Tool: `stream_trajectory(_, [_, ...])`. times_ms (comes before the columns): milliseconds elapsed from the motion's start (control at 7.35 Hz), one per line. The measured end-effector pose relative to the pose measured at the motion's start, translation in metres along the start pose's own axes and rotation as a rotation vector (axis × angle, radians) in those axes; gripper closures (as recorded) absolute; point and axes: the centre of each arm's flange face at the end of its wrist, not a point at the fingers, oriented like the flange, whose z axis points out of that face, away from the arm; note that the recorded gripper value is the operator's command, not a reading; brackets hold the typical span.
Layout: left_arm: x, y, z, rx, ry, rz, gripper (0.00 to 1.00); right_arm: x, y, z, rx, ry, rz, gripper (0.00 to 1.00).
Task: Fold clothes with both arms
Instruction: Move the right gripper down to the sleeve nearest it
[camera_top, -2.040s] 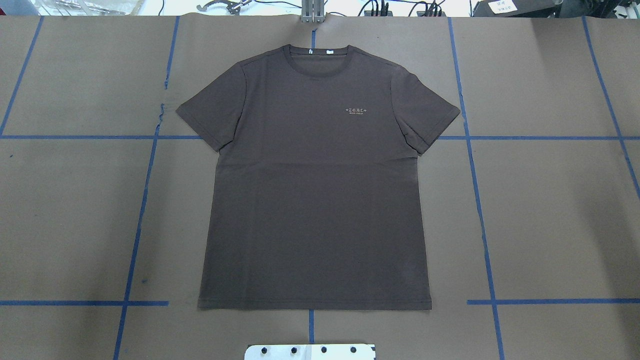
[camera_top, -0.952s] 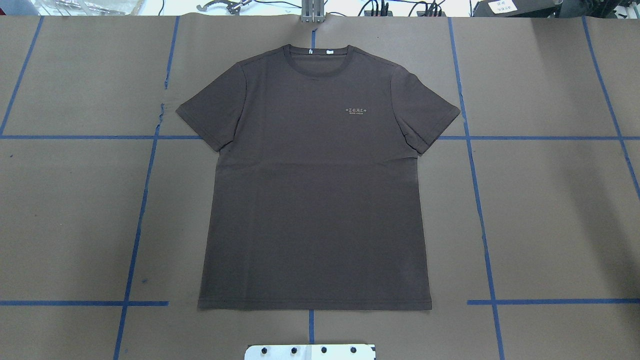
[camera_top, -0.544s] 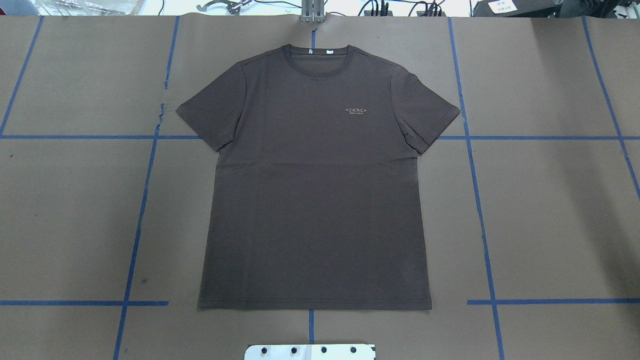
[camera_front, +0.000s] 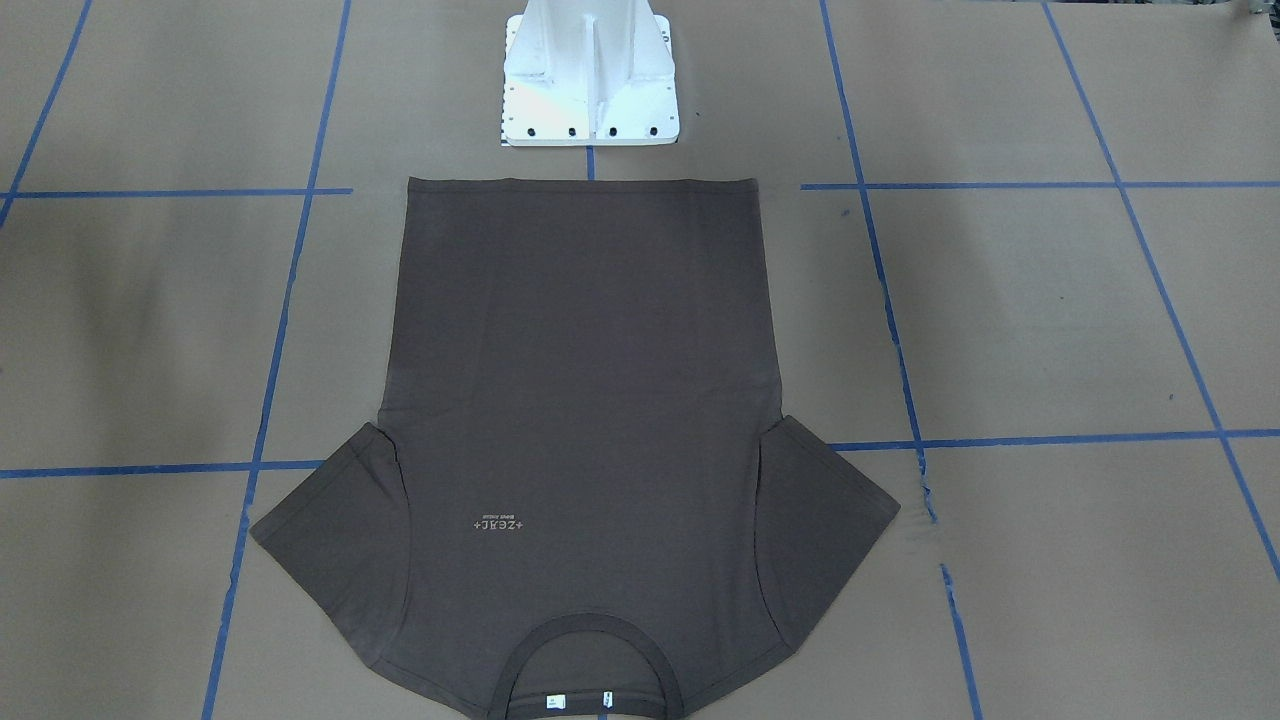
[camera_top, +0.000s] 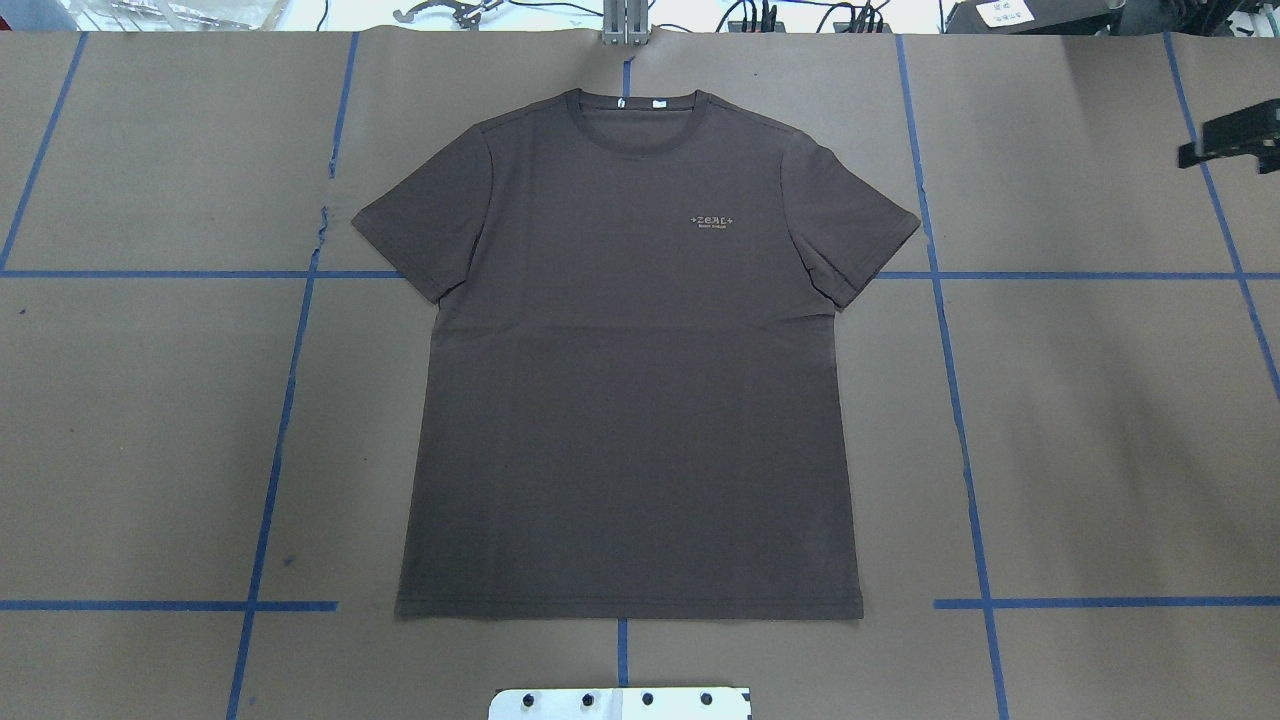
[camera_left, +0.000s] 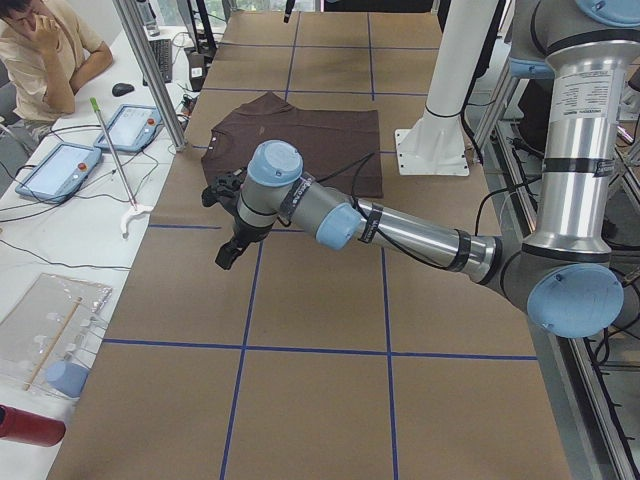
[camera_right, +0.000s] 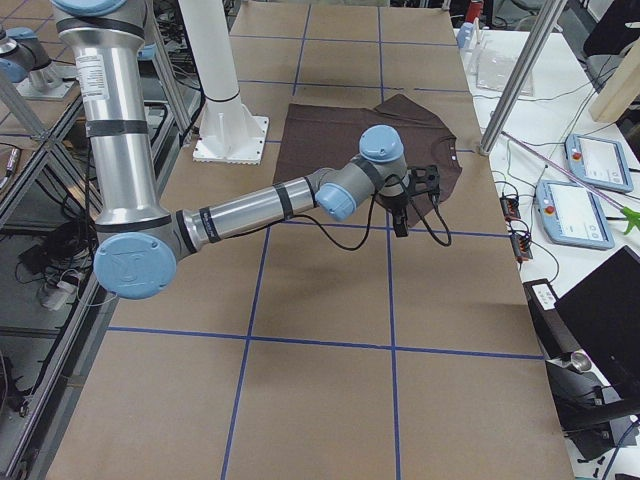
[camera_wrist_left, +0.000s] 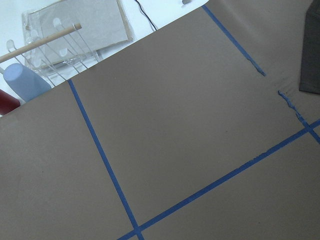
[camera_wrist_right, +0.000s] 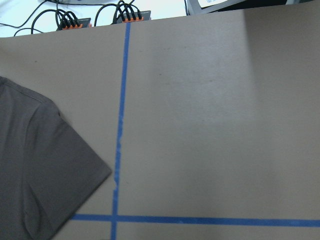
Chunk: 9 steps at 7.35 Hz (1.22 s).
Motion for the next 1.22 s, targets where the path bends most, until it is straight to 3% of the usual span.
stream_trajectory(136, [0.000, 0.000, 0.000, 0.001, -0.001, 0.001, 0.00, -0.045, 0.002, 0.036, 0.019, 0.006, 0.042, 0.19])
stream_trajectory(408, [0.001, -0.002, -0.001, 0.004, -0.001, 0.003, 0.00, -0.124, 0.000, 0.122, 0.056, 0.042, 0.043, 0.21])
stream_trajectory(680, [0.002, -0.003, -0.002, 0.006, -0.002, 0.005, 0.00, -0.138, -0.005, 0.188, 0.065, 0.031, 0.014, 0.27])
stream_trajectory(1224, [0.001, -0.003, -0.002, 0.006, -0.002, 0.005, 0.00, -0.119, 0.010, 0.230, 0.037, 0.053, -0.005, 0.31])
